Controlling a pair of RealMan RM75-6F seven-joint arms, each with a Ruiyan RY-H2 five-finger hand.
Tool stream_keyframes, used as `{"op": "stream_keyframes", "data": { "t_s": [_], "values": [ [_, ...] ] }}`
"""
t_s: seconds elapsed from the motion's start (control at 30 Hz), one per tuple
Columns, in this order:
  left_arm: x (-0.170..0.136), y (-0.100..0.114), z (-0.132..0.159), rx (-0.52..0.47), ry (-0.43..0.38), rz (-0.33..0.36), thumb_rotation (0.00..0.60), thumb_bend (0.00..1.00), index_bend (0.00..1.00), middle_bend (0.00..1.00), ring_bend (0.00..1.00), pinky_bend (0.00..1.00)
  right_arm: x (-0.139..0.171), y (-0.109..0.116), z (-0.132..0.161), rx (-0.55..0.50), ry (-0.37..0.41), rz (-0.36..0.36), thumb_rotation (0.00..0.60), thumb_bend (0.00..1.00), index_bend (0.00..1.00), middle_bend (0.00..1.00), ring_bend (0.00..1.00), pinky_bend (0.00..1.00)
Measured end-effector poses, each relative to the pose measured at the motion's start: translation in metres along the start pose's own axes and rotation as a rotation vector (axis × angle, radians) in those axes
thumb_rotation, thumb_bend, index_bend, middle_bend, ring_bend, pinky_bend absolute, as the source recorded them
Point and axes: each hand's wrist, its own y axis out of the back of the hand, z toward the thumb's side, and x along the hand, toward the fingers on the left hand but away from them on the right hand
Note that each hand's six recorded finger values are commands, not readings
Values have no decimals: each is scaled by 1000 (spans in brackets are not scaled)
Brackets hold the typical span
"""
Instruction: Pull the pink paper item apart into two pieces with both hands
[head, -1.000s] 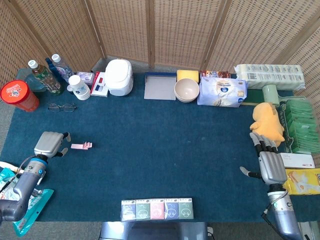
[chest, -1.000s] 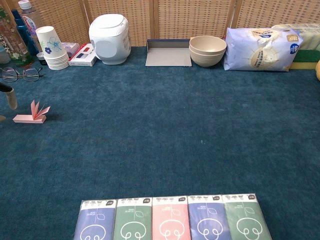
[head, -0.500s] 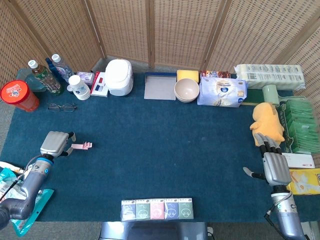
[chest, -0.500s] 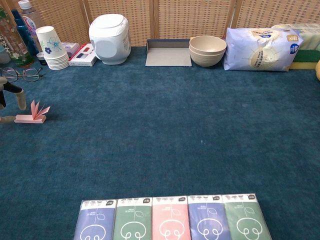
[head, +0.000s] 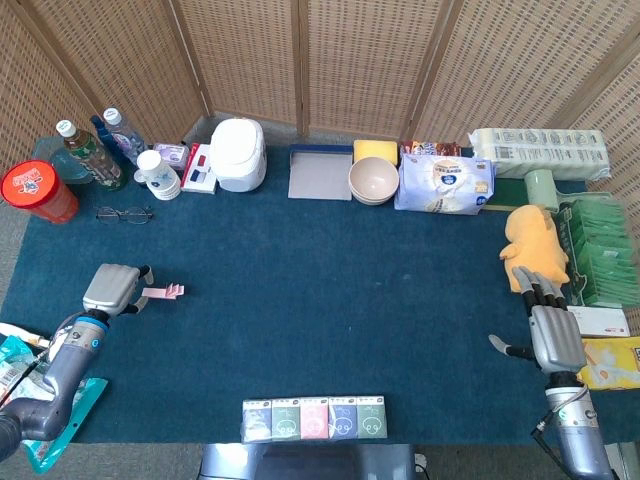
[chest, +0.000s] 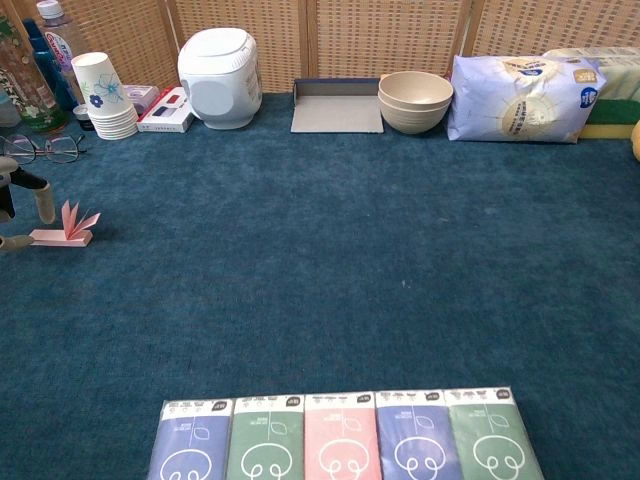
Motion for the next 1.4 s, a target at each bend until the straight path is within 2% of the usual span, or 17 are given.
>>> {"op": "stream_keyframes", "data": {
  "t_s": [0.67, 1.1, 1.27, 1.4],
  "values": [
    [3, -5, 4, 19, 7, -16, 600, 305, 445, 1000, 1000, 1000, 1, 1, -5, -9, -14, -1, 558, 89, 0, 25, 0, 106],
    [4, -5, 5, 34, 11, -28, 600, 309, 537, 1000, 1000, 1000, 4, 2, -10, -25, -25, -5, 559, 89, 0, 24, 0, 106],
    [4, -5, 5, 38, 12, -40, 600, 360, 575, 1000, 1000, 1000, 5, 4, -10, -36, -24, -10, 558, 89, 0, 24, 0, 106],
    [4, 3, 6, 48, -4, -33, 600, 383, 610, 1000, 1000, 1000, 4, 4, -8, -48, -17, -11, 559, 89, 0, 32, 0, 110]
  ]
}}
